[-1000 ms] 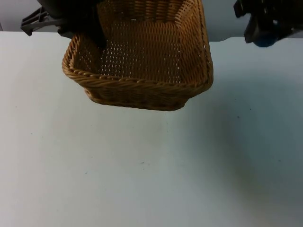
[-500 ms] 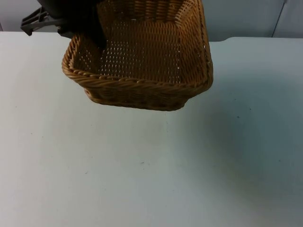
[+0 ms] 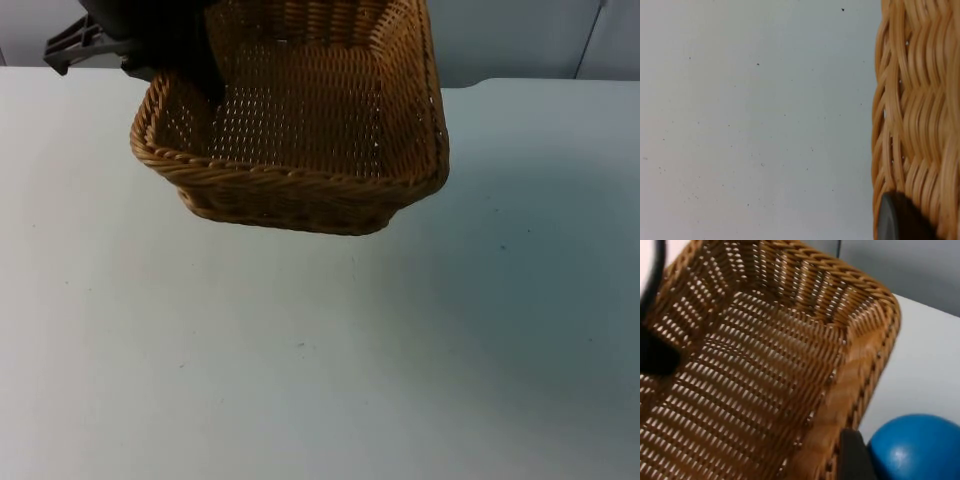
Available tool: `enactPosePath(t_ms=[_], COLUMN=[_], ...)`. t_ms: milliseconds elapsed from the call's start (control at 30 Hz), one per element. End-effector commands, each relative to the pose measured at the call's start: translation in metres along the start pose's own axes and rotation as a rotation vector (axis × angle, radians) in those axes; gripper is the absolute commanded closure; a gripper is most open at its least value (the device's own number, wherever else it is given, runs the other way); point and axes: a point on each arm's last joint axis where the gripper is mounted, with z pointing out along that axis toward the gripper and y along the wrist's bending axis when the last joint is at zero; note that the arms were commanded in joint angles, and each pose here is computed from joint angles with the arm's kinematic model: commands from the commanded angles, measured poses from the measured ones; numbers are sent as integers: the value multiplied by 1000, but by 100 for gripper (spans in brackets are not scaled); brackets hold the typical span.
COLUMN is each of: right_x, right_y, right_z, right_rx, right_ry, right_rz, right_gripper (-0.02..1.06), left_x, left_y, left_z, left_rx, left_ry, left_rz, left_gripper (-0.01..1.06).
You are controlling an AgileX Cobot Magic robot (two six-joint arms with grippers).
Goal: Pick up the basket with the left hand and place the ball into the basket with the right hand.
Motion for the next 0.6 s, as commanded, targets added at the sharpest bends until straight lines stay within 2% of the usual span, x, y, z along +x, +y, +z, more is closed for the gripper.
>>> enactPosePath(t_ms=[0, 167, 333, 567], right_x=[-6, -18, -10, -2], right_y=[9, 36, 56, 68], right_z=[4, 20, 41, 62], right_rx=[-8, -49, -76, -95], right_ry=[-3, 15, 62, 83], right_rz=[-37, -87, -129, -148], right_gripper=[105, 105, 105, 105], left_x=[-2, -3, -3, -3], left_y=[-5, -5, -5, -5], left_z=[-7, -7, -7, -7], left_rx=[22, 24, 24, 24], left_ry=[-34, -39, -45, -45], left_rz=[-6, -7, -7, 5], left_gripper=[105, 105, 105, 105])
